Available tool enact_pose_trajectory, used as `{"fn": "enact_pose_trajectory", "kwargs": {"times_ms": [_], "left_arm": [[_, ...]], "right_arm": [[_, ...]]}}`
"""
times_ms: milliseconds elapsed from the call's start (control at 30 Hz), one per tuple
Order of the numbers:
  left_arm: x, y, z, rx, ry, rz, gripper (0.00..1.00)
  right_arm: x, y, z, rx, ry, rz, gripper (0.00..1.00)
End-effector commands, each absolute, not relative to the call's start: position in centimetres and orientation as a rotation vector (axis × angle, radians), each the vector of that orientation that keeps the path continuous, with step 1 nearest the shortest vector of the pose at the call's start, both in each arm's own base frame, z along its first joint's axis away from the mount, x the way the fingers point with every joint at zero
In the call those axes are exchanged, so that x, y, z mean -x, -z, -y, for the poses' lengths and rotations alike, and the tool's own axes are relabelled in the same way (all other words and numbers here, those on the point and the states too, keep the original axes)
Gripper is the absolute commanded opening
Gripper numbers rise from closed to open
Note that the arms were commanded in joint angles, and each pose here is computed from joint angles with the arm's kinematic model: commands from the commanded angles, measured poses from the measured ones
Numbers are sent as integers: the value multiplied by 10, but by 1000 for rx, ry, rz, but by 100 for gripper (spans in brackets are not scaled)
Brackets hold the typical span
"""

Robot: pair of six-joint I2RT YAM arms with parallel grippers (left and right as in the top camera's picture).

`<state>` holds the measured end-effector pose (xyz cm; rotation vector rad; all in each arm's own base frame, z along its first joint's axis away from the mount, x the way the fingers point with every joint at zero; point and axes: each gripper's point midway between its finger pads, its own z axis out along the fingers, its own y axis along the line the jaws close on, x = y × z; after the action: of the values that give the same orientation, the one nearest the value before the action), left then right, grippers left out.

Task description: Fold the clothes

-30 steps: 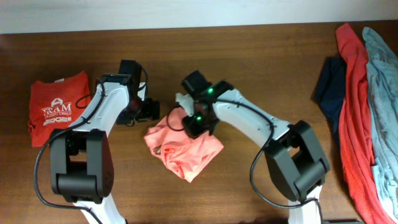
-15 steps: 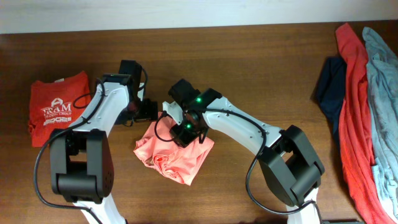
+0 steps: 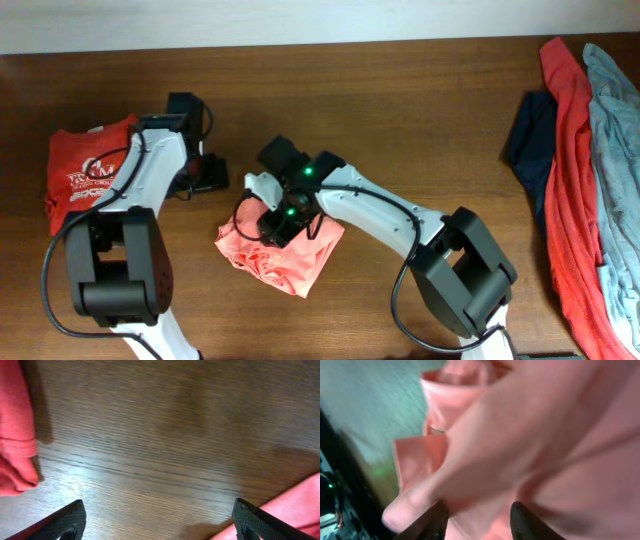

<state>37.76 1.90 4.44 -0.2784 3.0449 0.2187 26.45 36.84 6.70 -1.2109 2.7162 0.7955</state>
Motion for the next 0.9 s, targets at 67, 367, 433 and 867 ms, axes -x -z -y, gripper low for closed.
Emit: {"fn": "enact_pose_trajectory", "kwargs": {"times_ms": [67,367,433,867], "left_arm": [[-382,-58,-26,336,-201,-3008,93],[-380,-58,-36,374,-204,-3008,93],[-380,-57,-38,385,-204,-3007,93],[-381,-65,-26,374,-91,-3004,93]], "right_arm": [[-252,-54,-391,1264,-814,-2687,49],[-214,-59,-439,1418,-1014,-2529,51],[-207,-65,-449,1444,-1080,-2483,57],[-222,-46,-403,1433,-766,-2650,55]]}}
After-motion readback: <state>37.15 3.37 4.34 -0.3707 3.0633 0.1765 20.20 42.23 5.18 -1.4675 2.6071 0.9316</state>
